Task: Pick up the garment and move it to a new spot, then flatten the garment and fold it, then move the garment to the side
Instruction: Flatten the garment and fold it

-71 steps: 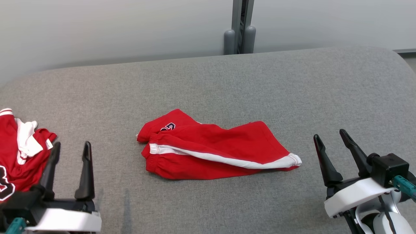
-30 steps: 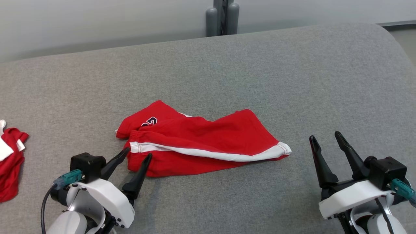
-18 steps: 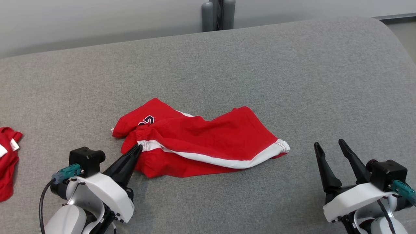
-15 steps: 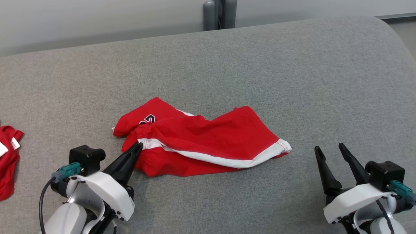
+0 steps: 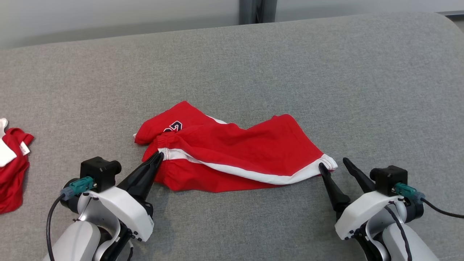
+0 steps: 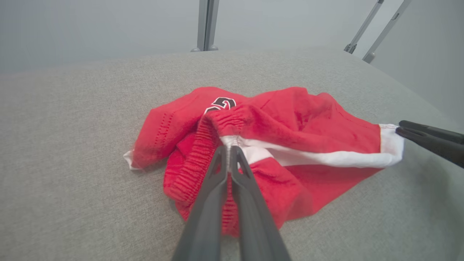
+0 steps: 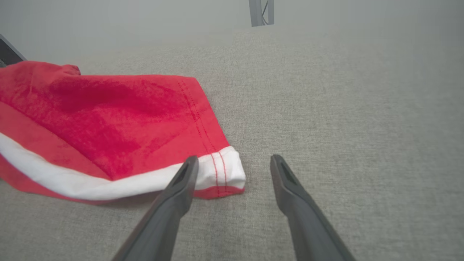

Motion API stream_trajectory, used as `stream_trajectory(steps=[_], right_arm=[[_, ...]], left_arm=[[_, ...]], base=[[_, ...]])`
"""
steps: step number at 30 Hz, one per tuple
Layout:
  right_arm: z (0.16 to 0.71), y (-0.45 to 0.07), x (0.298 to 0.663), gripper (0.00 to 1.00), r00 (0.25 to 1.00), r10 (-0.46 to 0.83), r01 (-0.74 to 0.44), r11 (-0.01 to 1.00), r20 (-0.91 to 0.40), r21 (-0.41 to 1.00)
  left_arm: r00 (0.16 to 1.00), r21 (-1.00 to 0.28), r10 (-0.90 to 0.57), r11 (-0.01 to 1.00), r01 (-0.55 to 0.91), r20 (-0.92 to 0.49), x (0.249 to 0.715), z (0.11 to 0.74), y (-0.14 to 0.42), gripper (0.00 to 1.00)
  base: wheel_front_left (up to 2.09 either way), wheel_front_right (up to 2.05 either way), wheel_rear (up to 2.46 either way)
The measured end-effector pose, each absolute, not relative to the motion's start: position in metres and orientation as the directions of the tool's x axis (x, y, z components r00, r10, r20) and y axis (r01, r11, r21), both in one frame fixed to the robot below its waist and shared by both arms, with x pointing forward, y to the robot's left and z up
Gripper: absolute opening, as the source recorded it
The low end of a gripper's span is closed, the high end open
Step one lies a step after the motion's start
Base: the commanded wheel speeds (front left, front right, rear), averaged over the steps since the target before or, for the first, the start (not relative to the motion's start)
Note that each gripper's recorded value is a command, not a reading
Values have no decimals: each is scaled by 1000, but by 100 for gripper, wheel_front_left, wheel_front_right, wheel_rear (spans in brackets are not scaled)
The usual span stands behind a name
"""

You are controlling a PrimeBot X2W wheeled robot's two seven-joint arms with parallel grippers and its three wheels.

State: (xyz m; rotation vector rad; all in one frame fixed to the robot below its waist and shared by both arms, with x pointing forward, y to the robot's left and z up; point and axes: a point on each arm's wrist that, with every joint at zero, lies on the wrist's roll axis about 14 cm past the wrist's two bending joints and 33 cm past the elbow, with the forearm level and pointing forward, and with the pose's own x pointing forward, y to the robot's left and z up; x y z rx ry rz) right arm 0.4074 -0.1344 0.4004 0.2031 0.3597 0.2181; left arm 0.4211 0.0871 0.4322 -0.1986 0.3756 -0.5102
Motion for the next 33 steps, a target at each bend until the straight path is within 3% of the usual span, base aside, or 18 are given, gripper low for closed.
stream_trajectory(steps=[3, 4, 5, 13, 21, 29, 33], right_arm=[[392, -125, 409, 98, 895, 279, -199, 948, -348, 249], [390, -123, 410, 31, 891, 286, -203, 946, -352, 254], [390, -123, 410, 0, 891, 286, -203, 946, -352, 254], [410, -125, 424, 0, 919, 297, -225, 935, -260, 275], [503, -141, 453, 0, 965, 259, -263, 933, 46, 246], [639, -160, 451, 0, 893, 200, -280, 948, 404, 149], [676, -162, 440, 0, 854, 190, -280, 952, 484, 121]], left_arm=[[814, -279, -504, 858, 432, -290, 420, 433, 89, 0], [815, -279, -503, 858, 432, -287, 420, 434, 89, 0], [815, -279, -503, 858, 432, -287, 420, 434, 89, 0], [850, -252, -501, 854, 455, -166, 426, 469, 88, 0], [879, -192, -476, 861, 470, 18, 433, 536, 95, 0], [868, -51, -424, 891, 451, 256, 435, 628, 110, 0], [851, -24, -400, 901, 433, 340, 429, 660, 115, 0]], base=[[0, 0, 0], [0, 0, 0], [0, 0, 0], [0, 0, 0], [0, 0, 0], [0, 0, 0], [0, 0, 0]])
